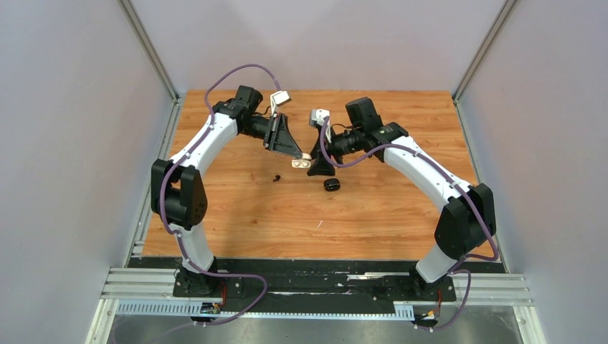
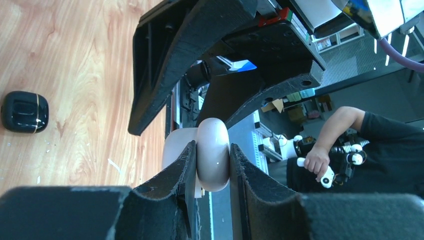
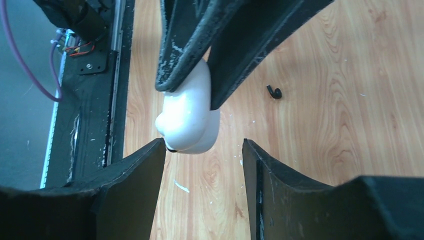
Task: Insert the wireless bluetooth earbuds into the charging case
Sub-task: Pass from the left arm to the right
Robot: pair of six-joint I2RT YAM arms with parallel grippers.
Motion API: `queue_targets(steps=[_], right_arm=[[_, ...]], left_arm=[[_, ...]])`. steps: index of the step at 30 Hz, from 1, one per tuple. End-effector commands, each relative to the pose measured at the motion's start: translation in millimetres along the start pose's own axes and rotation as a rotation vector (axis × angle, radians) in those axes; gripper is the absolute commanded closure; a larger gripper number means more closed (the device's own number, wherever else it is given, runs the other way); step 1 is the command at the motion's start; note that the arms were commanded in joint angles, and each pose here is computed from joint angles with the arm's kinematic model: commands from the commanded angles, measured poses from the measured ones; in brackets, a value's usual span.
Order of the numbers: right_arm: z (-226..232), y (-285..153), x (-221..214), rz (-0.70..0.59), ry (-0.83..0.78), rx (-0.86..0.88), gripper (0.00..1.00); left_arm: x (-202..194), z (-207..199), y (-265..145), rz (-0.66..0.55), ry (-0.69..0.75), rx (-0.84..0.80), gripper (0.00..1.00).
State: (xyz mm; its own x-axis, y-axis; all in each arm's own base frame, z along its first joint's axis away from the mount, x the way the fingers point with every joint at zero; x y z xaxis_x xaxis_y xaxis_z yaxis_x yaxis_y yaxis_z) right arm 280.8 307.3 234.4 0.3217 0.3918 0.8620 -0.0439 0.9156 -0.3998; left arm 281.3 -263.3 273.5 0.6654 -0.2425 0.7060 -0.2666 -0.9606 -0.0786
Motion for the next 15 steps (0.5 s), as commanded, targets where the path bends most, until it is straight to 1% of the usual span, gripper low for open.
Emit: queue_targets(steps=[1,5,8,9,10,11,12,13,14,15], right_arm=[[-6,-2,19,-0.048,-0.058,-0.061,0.42],[-7,-5,22,-0.054,-0.105,-0.081,0.4],[3,-6,27,-0.081,-0.146,-0.035,0.4],[6,-6,27,-0.089,-0.146,-0.02,0.42],[6,-4,27,-0.092,-0.137,-0.013,0.44],[6,-3,27,-0.094,-0.121,-0.011,0.47],[5,-2,27,-0.095,-0.102,-0.012,0.49],[4,-2,28,-0.098,-0.086,-0.015,0.51],[5,-2,28,-0.101,-0.076,-0.013,0.53],[6,-2,28,-0.104,-0.07,-0.005,0.57]], left_arm=[[14,-19,0,-0.015,0.052,-0.042,1.0],[12,-12,1,-0.018,-0.042,-0.063,1.0],[12,-10,1,-0.019,-0.078,-0.075,1.0],[14,-10,1,-0.02,-0.061,-0.079,1.0],[12,-8,1,-0.019,-0.089,-0.08,1.0],[16,-9,1,-0.02,-0.052,-0.079,1.0],[15,-6,1,-0.019,-0.08,-0.079,1.0],[19,-7,1,-0.02,-0.045,-0.078,1.0],[18,-5,1,-0.019,-0.056,-0.078,1.0],[21,-5,1,-0.018,-0.044,-0.074,1.0]])
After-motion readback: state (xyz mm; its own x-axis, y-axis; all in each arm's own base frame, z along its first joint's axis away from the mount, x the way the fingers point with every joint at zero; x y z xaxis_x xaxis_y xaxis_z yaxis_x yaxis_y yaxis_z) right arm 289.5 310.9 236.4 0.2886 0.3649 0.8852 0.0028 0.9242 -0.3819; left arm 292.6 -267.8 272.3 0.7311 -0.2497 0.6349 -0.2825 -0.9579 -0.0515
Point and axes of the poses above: each gripper's point midway between its finger pads, its own y axis out along the fingers, its own z axis along the line the jaws close on, x = y × z, the point moved 1 cm from there along -y, back along the fingers, and after that the axes turned 10 degrees about y, right-handed, at the moved point
